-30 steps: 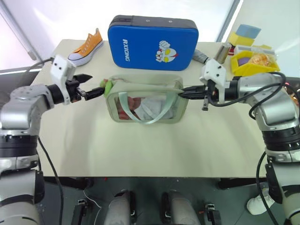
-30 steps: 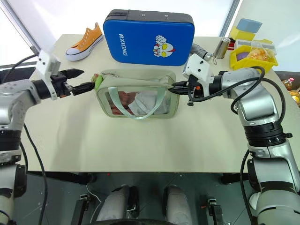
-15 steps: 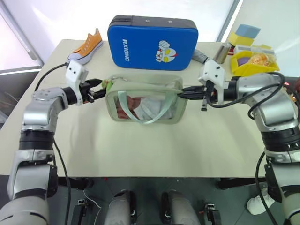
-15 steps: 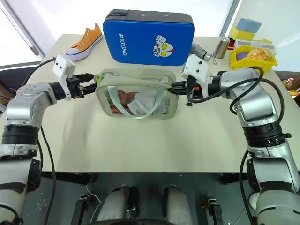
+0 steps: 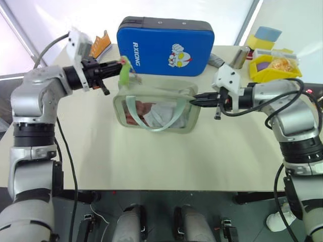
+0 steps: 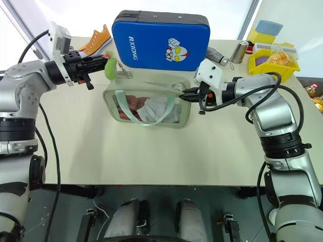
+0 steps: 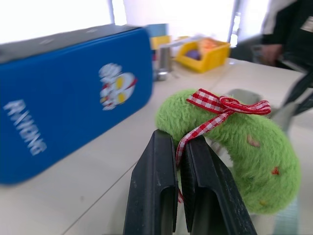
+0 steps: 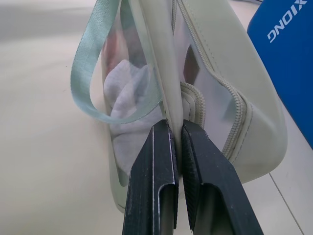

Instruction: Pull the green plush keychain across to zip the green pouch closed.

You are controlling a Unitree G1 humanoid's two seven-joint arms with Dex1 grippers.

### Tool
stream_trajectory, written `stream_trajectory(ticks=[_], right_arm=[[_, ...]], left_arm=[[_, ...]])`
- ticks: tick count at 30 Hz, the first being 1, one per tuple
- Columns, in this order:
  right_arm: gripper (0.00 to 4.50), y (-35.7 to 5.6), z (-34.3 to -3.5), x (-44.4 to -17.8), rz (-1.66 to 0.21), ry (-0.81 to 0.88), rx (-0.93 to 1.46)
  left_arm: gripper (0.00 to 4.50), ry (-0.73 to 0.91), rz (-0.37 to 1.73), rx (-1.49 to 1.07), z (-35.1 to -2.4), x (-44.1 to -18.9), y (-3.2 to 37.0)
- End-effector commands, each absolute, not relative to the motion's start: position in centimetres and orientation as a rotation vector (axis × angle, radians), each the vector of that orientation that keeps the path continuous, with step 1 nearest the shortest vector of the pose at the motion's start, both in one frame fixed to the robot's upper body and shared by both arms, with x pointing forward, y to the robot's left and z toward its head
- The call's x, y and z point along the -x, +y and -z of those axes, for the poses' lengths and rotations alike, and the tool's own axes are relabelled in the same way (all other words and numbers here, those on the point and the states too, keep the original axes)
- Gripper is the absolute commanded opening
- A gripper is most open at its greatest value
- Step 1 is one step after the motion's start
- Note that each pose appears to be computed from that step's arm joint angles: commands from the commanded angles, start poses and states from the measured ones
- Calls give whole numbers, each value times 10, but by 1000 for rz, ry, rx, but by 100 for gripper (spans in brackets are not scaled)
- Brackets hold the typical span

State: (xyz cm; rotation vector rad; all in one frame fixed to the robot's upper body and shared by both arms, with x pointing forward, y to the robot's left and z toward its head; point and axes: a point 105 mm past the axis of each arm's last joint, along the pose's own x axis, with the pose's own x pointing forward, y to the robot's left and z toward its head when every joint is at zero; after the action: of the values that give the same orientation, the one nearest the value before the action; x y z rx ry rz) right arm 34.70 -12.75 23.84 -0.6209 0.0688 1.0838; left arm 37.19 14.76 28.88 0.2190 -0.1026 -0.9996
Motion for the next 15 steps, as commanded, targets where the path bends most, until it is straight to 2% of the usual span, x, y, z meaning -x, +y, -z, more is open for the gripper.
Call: stream_trajectory(ticks=[1, 5, 6, 8, 15], right_arm=[[0, -122, -248, -344, -1081, 10, 642], [0, -121, -249, -344, -1078, 3, 643], [0, -121, -249, -344, -1075, 1, 643], [0, -122, -250, -344, -1066, -3, 643], [0, -124, -248, -344, -1057, -3, 642]], left_arm=[[7, -137, 1068, -353, -293, -367, 120], [7, -144, 1029, -410, -288, -379, 113], [37, -160, 1003, -386, -293, -383, 114], [105, -183, 988, -377, -299, -386, 115], [438, -172, 977, -483, -316, -373, 139]])
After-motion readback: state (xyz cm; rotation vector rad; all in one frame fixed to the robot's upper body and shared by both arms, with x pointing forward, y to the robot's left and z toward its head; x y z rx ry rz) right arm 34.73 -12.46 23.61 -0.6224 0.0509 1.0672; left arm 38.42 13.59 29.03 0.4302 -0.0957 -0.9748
